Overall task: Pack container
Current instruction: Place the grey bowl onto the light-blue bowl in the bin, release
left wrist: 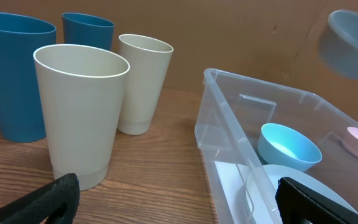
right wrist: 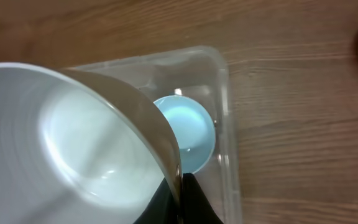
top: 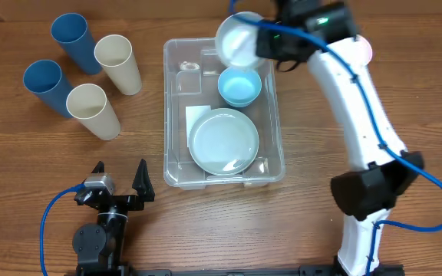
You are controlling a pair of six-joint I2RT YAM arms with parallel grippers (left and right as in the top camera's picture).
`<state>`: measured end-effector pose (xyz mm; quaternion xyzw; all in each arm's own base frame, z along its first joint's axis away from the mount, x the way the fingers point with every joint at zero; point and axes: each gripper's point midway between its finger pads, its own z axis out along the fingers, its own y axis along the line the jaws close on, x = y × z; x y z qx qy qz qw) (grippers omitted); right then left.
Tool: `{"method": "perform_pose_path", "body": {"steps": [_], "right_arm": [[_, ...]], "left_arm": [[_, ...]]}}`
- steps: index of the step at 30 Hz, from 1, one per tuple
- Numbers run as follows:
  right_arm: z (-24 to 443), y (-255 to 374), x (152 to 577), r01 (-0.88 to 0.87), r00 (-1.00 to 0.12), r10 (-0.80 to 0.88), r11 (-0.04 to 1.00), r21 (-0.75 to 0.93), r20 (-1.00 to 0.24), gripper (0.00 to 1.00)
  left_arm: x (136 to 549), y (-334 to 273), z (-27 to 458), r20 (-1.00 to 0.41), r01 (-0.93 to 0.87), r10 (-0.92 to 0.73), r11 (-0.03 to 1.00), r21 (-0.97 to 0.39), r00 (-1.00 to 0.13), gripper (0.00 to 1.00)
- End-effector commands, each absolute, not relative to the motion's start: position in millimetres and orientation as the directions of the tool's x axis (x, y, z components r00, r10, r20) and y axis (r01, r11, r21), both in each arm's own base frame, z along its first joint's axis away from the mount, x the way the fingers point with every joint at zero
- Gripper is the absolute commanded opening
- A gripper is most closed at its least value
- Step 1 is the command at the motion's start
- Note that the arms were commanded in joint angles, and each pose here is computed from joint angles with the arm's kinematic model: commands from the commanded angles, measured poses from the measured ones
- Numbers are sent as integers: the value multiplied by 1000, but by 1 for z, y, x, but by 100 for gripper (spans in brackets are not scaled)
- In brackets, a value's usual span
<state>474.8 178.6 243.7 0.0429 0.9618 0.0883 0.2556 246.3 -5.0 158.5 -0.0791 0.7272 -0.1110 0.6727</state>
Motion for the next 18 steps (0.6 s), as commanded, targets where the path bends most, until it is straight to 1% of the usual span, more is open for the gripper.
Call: {"method": "perform_pose_path", "body": {"steps": [1,4,9,10,11,12,13,14,15,18], "right_arm": [[200,179,480,57,-888,83,996,70,-453,4],[167,179,481,82,-909,97,995,54,-405,4],[136,180,483,87,-927,92,996,30,-363,4],[131,181,484,88,-929,92,996,28,-359,7],[128,181,484,88,-930,91,996,26,-356,19],[128,181,484,87,-930,91,996,26,-356,34],[128,181,484,87,-930,91,996,26,-356,41],[128,181,484,87,-930,91,996,26,-357,43],[128,181,485,87,-929,91,996,28,-359,44],[139,185,488,70,-922,79,997,38,-379,42]], "left_arm": [[246,-2,157,-957,19,-278,960,-280,-81,100],[246,-2,157,-957,19,-278,960,-280,-81,100],[246,-2,157,-957,19,-278,960,-280,-81,100],[246,-2,157,-957,19,-278,960,-280,-81,100],[246,-2,157,-957,19,-278,960,-280,-81,100],[246,-2,157,-957,19,-278,960,-280,-81,100],[246,-2,157,-957,19,-278,960,-280,-81,100],[246,-2,157,-957,19,-278,960,-280,-81,100],[246,-2,157,-957,19,-278,960,-280,-81,100],[246,-2,157,-957,19,-278,960,-280,-81,100]]}}
